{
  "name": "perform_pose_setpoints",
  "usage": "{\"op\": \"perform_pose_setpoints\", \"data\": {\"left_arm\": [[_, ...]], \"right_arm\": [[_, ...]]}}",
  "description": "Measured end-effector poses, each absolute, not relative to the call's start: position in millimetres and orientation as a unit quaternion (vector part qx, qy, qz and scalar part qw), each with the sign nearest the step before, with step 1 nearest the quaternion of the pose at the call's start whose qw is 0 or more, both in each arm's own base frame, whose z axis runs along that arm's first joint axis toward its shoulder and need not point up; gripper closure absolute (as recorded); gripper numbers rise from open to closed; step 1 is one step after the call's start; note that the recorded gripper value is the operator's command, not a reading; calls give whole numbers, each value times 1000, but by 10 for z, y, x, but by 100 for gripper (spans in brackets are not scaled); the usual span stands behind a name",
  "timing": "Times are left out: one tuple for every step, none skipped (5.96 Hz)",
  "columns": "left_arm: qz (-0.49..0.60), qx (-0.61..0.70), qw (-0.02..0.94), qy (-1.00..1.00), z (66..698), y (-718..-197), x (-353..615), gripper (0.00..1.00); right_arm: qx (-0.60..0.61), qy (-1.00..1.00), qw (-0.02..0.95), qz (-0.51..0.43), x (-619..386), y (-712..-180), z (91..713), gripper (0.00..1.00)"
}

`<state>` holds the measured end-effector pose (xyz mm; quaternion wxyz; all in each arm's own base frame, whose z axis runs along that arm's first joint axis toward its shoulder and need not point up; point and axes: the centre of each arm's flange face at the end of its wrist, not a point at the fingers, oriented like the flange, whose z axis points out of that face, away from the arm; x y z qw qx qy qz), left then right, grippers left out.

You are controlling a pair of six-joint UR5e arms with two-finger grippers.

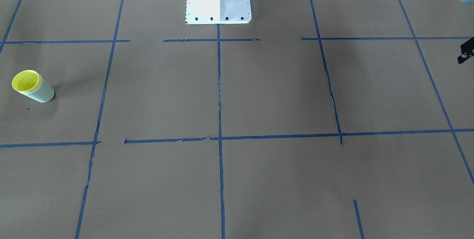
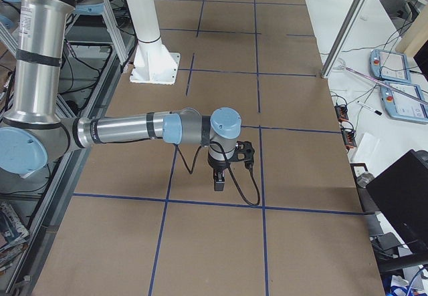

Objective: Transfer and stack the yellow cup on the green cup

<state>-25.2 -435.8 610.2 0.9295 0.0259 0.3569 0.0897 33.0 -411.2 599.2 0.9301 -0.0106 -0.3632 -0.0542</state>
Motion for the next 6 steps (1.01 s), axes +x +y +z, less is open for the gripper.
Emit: {"op": "perform_pose_setpoints", "data": {"left_arm": [[82, 22, 931, 355, 6227, -4250, -317, 0], [77, 21, 932, 352, 6268, -4231, -352, 0], [67, 22, 933, 353, 6276, -4243, -404, 0], [55, 23, 931, 359, 6259, -4229, -467, 0], [49, 25, 929, 365, 6237, -4206, -505, 0], [46, 24, 929, 366, 6250, -4197, -516, 0]], "right_arm": [[-11, -363, 930, -54, 330, -4112, 5992, 0], [-11, -363, 930, -54, 329, -4114, 5996, 0], [-11, -363, 930, -54, 329, -4117, 5997, 0], [-11, -363, 930, -54, 326, -4119, 5999, 0], [-11, -363, 930, -55, 326, -4118, 5999, 0], [-11, -363, 930, -56, 327, -4113, 6004, 0]]}}
